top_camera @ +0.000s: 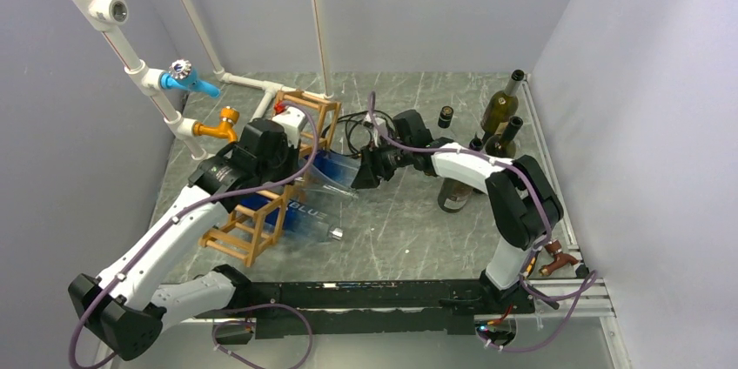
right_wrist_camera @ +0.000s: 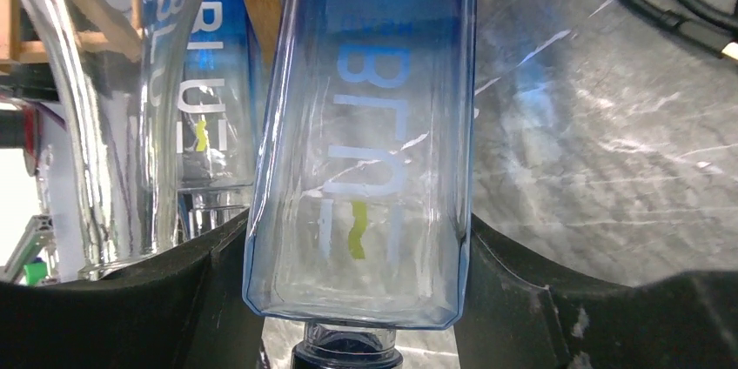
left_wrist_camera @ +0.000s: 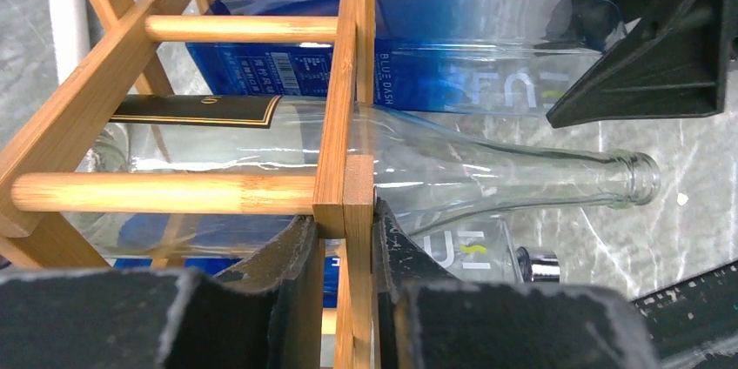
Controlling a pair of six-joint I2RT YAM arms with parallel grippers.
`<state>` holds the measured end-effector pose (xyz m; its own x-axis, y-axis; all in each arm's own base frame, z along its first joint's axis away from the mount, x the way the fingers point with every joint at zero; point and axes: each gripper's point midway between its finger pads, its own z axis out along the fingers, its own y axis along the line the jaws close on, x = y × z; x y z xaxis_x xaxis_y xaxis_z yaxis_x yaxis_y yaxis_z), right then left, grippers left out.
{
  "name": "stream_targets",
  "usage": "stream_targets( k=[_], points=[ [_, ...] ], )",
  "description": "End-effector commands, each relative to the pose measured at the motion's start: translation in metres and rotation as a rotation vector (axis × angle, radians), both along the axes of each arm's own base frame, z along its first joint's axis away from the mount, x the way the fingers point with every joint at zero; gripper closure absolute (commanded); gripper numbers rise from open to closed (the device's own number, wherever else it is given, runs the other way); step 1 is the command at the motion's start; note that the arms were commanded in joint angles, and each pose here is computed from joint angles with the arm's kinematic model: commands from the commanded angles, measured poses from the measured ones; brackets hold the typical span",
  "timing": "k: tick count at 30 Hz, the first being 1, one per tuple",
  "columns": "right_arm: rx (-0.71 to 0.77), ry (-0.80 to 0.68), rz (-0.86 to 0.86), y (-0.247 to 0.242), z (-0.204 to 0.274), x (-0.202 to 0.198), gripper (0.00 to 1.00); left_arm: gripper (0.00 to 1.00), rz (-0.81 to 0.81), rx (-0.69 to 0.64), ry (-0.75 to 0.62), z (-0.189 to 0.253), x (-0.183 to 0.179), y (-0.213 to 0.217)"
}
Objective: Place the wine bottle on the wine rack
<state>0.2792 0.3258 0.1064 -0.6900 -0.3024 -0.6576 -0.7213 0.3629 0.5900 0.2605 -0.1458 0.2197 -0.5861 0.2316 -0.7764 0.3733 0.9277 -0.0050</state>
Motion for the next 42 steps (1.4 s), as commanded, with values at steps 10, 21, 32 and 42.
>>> stream_targets(
  k=[10,21,32,42],
  points=[
    [0.005,-0.178,0.061,0.029,0.015,-0.024,0.46,1.00,-0.256,-0.120,-0.075,0.031,-0.029,-0.029],
    [-0.073,-0.299,0.053,0.020,0.010,-0.011,0.13,1.00,-0.265,-0.172,-0.024,0.040,-0.043,-0.032],
    [-0.287,-0.329,-0.045,-0.014,0.015,-0.022,0.00,1.00,-0.119,-0.116,0.053,0.018,-0.035,-0.014],
    [-0.369,-0.432,-0.162,-0.035,0.022,-0.044,0.00,1.00,-0.092,-0.118,0.052,0.019,-0.033,-0.011]
  ],
)
